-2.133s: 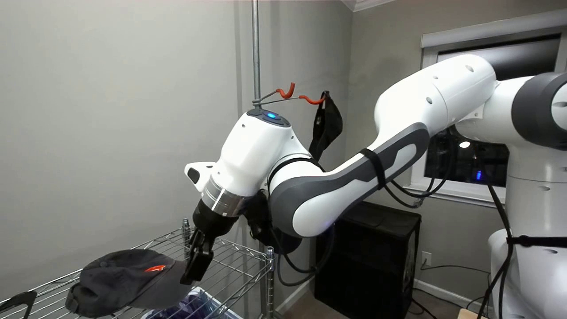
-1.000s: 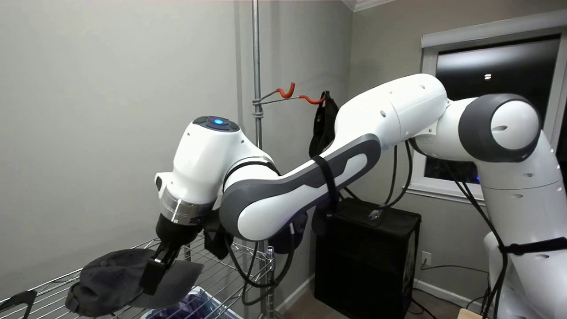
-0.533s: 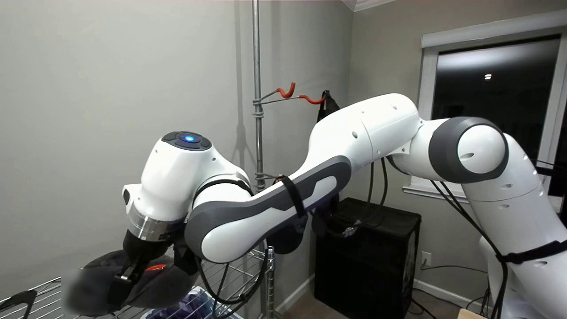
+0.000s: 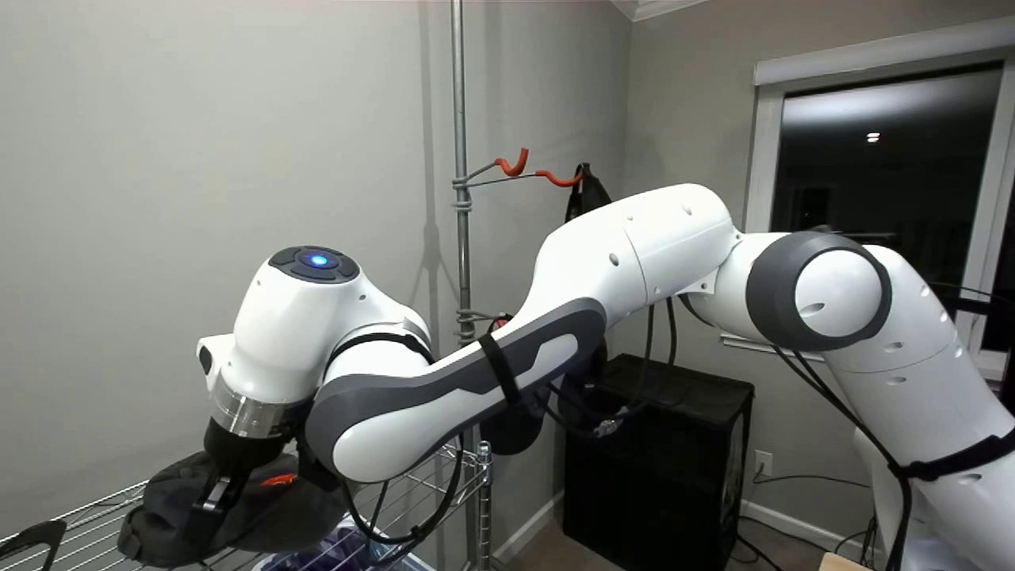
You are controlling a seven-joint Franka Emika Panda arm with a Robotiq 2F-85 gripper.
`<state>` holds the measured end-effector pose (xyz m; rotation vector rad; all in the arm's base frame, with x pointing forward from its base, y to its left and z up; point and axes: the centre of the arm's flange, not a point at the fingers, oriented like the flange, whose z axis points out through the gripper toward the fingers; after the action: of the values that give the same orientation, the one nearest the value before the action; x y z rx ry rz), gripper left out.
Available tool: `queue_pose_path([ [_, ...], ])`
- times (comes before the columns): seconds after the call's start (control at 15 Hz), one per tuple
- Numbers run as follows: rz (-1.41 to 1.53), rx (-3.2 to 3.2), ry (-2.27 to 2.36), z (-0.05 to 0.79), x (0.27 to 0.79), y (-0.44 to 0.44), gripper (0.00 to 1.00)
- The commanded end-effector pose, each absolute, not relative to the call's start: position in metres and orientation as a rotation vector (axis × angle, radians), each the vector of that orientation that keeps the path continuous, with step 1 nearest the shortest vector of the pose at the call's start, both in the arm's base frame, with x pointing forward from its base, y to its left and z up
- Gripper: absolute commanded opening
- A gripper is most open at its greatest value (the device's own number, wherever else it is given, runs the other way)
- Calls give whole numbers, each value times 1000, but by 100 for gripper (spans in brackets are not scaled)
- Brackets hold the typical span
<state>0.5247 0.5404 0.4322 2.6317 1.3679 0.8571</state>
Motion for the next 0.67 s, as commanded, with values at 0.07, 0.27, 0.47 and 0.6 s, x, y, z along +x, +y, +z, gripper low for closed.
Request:
queue_pose_path([
  [0.07, 867, 2576, 1399, 436, 532, 535, 39],
  [0.27, 880, 2571, 1390, 440, 533, 534, 20],
  [0.47, 882, 2574, 1389, 441, 533, 533, 4],
  [0.6, 881, 2575, 1388, 441, 532, 532, 1],
])
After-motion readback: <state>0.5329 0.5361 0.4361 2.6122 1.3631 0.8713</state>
